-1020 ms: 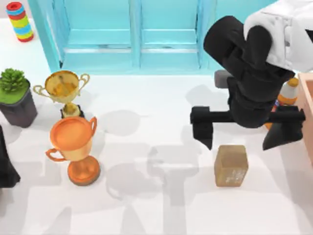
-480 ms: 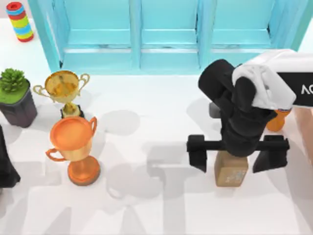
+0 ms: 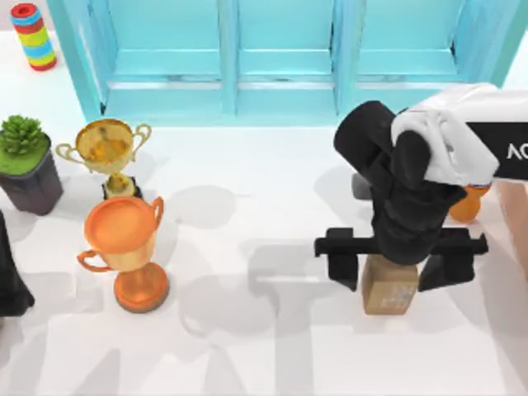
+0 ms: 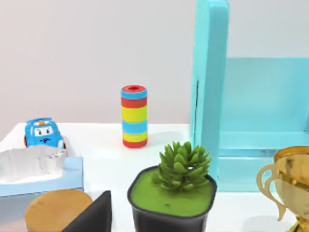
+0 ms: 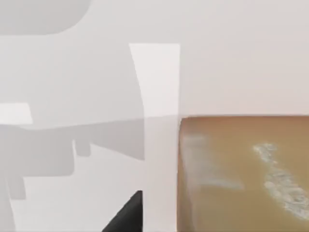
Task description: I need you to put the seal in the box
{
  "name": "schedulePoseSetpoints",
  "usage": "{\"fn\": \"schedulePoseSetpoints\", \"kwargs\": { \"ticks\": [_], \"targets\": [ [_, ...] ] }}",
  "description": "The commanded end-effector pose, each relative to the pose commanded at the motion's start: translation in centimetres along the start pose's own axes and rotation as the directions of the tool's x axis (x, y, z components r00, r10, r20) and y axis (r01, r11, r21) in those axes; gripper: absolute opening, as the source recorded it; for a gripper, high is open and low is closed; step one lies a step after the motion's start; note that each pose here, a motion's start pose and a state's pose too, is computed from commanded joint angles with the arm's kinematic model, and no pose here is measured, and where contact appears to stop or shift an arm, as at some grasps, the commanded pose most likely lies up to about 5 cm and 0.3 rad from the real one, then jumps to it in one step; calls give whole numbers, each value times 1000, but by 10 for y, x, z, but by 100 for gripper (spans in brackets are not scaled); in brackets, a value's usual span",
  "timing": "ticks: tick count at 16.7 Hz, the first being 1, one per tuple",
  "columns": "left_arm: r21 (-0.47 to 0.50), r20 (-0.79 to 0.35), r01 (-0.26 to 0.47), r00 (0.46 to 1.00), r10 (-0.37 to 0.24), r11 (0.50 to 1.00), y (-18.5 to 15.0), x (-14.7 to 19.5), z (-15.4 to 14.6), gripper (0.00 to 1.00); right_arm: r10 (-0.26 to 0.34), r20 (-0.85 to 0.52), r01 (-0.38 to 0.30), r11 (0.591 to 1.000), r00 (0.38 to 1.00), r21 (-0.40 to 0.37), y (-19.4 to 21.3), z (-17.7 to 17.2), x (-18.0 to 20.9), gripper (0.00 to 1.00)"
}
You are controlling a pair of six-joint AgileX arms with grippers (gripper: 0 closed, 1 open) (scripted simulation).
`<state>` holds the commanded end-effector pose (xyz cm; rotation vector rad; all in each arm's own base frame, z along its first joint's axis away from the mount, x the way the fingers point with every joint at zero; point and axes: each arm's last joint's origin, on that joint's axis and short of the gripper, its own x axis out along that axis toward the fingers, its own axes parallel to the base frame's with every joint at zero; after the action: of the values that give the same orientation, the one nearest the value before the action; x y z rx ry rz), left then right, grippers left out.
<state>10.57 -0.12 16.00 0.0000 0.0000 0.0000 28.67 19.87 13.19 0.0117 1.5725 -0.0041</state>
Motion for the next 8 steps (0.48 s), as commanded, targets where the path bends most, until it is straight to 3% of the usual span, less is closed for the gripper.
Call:
{"fn": "schedulePoseSetpoints", "kwargs": {
  "ticks": [8],
  "targets": [
    [0, 0, 0, 1000, 0, 1000, 0, 0, 0, 100, 0, 0, 0, 1000, 1000, 0, 0, 0, 0, 2]
  ]
}}
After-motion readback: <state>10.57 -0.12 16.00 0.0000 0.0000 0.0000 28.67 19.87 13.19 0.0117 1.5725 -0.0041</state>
